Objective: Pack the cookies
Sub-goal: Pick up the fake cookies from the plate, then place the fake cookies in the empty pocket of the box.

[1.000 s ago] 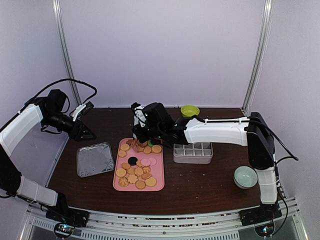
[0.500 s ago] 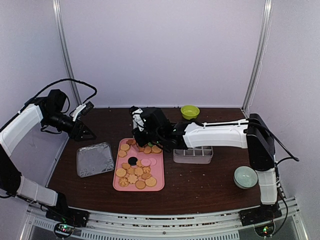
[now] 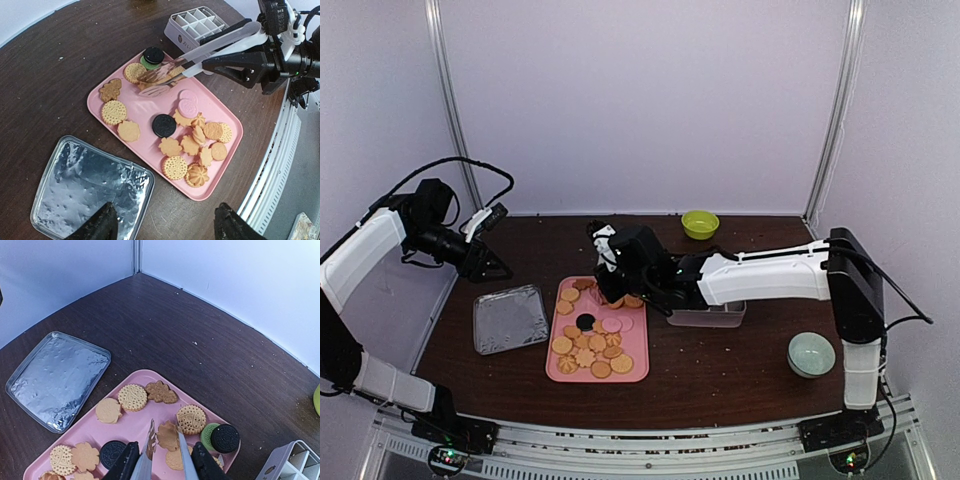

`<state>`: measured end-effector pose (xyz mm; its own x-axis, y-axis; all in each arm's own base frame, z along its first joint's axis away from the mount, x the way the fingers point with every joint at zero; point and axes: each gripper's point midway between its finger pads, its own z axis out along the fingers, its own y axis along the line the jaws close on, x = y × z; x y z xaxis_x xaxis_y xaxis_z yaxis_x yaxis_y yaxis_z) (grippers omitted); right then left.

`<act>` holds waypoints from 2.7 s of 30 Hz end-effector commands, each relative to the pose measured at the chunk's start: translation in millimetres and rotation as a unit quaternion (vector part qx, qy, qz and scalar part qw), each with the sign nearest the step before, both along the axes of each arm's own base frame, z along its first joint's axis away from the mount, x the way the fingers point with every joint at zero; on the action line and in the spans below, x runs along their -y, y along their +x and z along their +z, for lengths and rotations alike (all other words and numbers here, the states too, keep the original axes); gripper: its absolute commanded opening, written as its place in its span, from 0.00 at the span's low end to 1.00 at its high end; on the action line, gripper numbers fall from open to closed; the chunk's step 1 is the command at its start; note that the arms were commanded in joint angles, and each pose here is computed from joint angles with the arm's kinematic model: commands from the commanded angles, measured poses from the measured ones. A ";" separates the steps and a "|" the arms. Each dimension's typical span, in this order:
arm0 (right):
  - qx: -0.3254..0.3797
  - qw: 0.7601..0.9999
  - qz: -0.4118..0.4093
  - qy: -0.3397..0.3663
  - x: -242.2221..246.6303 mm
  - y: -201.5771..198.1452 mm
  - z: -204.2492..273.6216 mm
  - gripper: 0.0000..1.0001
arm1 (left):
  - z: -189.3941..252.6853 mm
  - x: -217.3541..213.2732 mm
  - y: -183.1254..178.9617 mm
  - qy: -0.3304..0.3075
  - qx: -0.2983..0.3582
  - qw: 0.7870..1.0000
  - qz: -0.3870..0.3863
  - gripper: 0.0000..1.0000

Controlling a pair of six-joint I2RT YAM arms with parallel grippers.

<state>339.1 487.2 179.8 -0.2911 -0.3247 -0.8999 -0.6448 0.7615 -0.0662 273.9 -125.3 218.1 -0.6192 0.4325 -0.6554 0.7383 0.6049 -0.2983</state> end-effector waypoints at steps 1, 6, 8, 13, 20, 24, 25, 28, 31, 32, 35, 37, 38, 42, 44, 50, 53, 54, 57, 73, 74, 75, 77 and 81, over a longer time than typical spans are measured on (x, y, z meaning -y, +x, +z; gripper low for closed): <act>0.011 1.000 -0.024 -0.008 15.3 6.1 10.7 0.35 | 6.8 0.7 2.0 -0.012 0.004 1.000 0.000 0.68; 0.008 1.000 -0.009 0.014 3.7 6.0 26.9 0.34 | 9.8 2.1 2.1 -0.018 0.008 1.000 0.000 0.68; 0.009 1.000 -0.005 0.016 0.8 6.6 31.0 0.33 | 10.5 1.6 2.3 -0.017 0.009 1.000 0.001 0.68; -0.002 0.999 0.007 0.037 -6.1 11.2 40.3 0.23 | 12.2 1.6 2.3 -0.016 0.012 1.000 0.002 0.68; 0.001 0.997 0.014 0.071 -4.5 10.0 67.8 0.18 | 13.3 1.7 2.9 -0.018 0.013 1.000 0.001 0.68; 0.002 0.997 0.012 0.070 -1.4 11.7 70.2 0.14 | 13.3 2.2 3.6 -0.018 0.012 1.000 0.000 0.68; 0.001 0.997 0.012 0.072 -1.6 11.4 71.0 0.12 | 13.7 2.2 3.2 -0.019 0.013 1.000 0.000 0.68; 0.004 0.997 0.011 0.081 3.2 10.7 82.7 0.11 | 13.0 2.2 1.9 -0.017 0.011 1.000 -0.002 0.68; 0.013 0.995 0.003 0.102 18.8 13.2 106.1 0.11 | 12.0 1.8 1.5 -0.016 0.010 1.000 -0.002 0.68; 0.016 0.994 -0.001 0.110 25.9 15.1 114.0 0.11 | 11.9 1.8 1.7 -0.016 0.009 1.000 -0.002 0.68; 0.021 0.991 -0.010 0.133 50.9 19.6 136.5 0.11 | 13.0 2.2 1.9 -0.017 0.011 1.000 -0.003 0.68; 0.026 0.989 -0.020 0.142 69.6 21.5 147.3 0.11 | 13.0 2.1 1.9 -0.017 0.011 1.000 -0.003 0.68; 0.028 0.989 -0.027 0.144 80.5 22.9 151.4 0.11 | 13.1 2.3 1.9 -0.017 0.011 1.000 -0.003 0.68; 0.040 0.988 -0.058 0.139 122.8 27.2 158.8 0.11 | 15.2 2.8 2.7 -0.019 0.013 1.000 -0.004 0.68; 0.042 0.987 -0.079 0.132 146.5 32.4 155.5 0.10 | 16.7 3.0 3.0 -0.020 0.013 1.000 -0.004 0.68; 0.031 0.985 -0.128 0.113 202.3 41.6 130.6 0.10 | 15.2 4.6 1.2 -0.025 0.008 1.000 -0.007 0.68; 0.025 0.984 -0.141 0.110 216.6 46.1 119.9 0.10 | 13.9 4.5 1.5 -0.026 0.006 1.000 -0.007 0.68; 0.023 0.983 -0.144 0.108 219.4 48.4 116.5 0.10 | 14.0 4.7 1.6 -0.027 0.005 1.000 -0.007 0.68; 0.018 0.983 -0.152 0.104 224.2 55.7 108.8 0.09 | 14.4 5.1 1.8 -0.027 0.005 1.000 -0.008 0.68; 0.000 0.983 -0.163 0.082 228.0 80.8 75.0 0.05 | 13.1 3.7 -1.0 -0.019 0.003 1.000 -0.015 0.68; -0.001 0.983 -0.165 0.079 228.5 81.7 72.4 0.05 | 13.1 3.9 -1.1 -0.019 0.002 1.000 -0.015 0.68; -0.001 0.983 -0.165 0.079 228.7 82.4 72.2 0.05 | 13.2 4.0 -0.9 -0.019 0.002 1.000 -0.016 0.68; 0.001 0.983 -0.165 0.076 228.8 83.6 71.6 0.05 | 13.4 4.1 -0.6 -0.020 0.000 1.000 -0.016 0.68; 0.003 0.985 -0.161 0.067 227.2 88.2 72.4 0.05 | 14.1 4.0 0.0 -0.021 0.000 1.000 -0.015 0.68</act>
<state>416.6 257.8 235.8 -0.4012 -0.1032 -0.9101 -0.3638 0.9298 0.0550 270.1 -129.2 222.7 -0.6278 0.4287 -0.6497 0.7418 0.5824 -0.3326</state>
